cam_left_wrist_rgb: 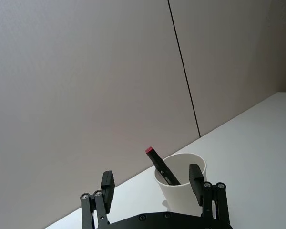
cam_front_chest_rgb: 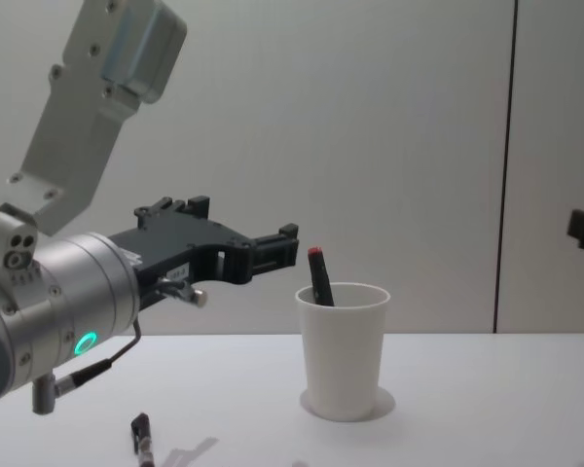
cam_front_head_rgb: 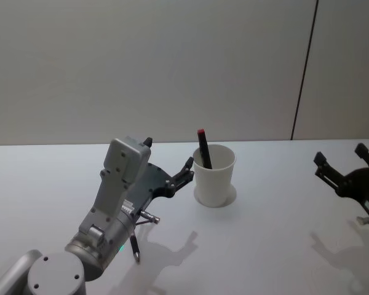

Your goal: Place the pen into the pen holder.

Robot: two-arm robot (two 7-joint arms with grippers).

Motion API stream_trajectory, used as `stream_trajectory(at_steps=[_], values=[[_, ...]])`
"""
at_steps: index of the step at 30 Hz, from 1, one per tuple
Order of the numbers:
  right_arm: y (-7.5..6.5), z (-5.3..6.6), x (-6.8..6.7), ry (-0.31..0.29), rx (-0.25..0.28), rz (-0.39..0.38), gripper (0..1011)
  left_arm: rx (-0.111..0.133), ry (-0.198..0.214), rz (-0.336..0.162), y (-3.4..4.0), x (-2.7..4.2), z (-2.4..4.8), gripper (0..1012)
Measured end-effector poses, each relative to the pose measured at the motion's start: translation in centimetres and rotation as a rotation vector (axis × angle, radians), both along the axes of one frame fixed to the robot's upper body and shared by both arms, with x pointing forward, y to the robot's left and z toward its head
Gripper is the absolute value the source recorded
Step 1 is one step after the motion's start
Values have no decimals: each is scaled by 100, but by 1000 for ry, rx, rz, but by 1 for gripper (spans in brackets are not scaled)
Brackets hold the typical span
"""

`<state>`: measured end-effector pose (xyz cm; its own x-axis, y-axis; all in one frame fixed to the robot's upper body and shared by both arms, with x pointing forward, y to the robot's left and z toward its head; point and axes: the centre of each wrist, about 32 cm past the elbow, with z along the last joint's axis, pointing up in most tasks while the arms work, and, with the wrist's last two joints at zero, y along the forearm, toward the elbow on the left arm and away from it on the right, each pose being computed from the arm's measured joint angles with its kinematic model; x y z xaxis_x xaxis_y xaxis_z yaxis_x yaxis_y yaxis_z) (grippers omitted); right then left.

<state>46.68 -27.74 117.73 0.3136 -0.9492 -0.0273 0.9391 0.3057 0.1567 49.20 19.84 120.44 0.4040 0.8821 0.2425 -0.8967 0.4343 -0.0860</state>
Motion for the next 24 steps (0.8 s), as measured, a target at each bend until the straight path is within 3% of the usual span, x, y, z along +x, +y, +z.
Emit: stream_trajectory(at_steps=[10,24], values=[[-94,0,-124,45,-4,-12,1001,0,0,0,0,0,0,1004],[-143,2,-189,68,-7,-18,1002,4,-4,10,0,-1,1,1004]])
